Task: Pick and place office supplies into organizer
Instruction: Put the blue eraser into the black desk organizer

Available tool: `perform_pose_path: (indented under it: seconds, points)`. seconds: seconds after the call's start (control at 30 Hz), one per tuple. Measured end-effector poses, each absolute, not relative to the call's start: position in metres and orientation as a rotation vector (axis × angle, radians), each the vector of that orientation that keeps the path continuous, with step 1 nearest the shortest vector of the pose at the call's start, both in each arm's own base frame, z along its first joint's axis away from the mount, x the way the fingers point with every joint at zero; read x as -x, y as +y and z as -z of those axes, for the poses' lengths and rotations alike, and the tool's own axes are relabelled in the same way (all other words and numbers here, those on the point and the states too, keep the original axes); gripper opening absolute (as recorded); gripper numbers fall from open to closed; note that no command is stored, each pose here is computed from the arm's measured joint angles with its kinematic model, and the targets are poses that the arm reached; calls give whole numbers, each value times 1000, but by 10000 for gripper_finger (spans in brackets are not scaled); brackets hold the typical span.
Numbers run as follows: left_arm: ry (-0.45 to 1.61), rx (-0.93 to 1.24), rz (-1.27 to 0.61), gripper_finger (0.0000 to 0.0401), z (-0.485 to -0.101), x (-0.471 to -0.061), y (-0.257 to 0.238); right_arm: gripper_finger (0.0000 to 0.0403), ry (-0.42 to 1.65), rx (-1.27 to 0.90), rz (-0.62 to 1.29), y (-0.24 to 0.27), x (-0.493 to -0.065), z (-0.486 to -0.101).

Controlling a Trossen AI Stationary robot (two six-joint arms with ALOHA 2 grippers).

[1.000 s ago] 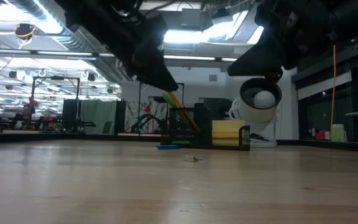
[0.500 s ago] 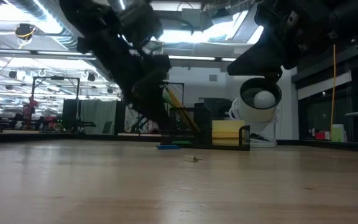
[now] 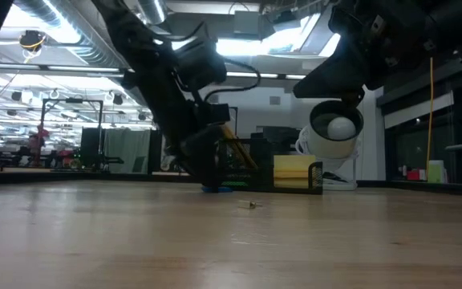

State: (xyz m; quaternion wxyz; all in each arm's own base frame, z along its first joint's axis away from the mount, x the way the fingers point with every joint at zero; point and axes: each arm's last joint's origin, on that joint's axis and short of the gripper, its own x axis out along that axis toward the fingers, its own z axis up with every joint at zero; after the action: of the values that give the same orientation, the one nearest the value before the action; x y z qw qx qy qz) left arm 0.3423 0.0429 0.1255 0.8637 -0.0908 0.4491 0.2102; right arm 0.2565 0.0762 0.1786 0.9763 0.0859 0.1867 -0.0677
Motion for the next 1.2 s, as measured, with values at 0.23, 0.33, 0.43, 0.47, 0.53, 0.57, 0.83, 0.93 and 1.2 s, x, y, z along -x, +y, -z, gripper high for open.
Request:
perform_pose_path:
  seconds: [0.23,0.33,0.43,0.47,0.53,0.57,0.83,0.93,1.2]
  points:
    - [962,206,-418,166,-122,-343,43,35,378,-163,135,76,-256,-178]
    - [964,213,-408,166,-122,-342,44,35,379,-154,134,76,-257,-179]
    - [968,237,-371,166,-122,-343,44,35,378,-154,134,76,-256,-179]
    - [967,240,-365,166,-122,-343,44,35,378,-154,134,76,-257,-179]
    - [967,242,-355,165,-122,-343,43,35,378,-154,134,76,-257,-179]
    - [968,241,-350,163,-121,-343,42,35,377,-154,133,76,-257,-179]
    - [995,211,-363,131,-120,-341,41,35,372,-158,133,76,-257,-179]
    - [1006,185,-354,109,-120,-341,41,35,371,-158,133,76,-257,-179]
    - [1015,167,-345,53,-119,-340,40,35,371,-159,133,76,-257,-179]
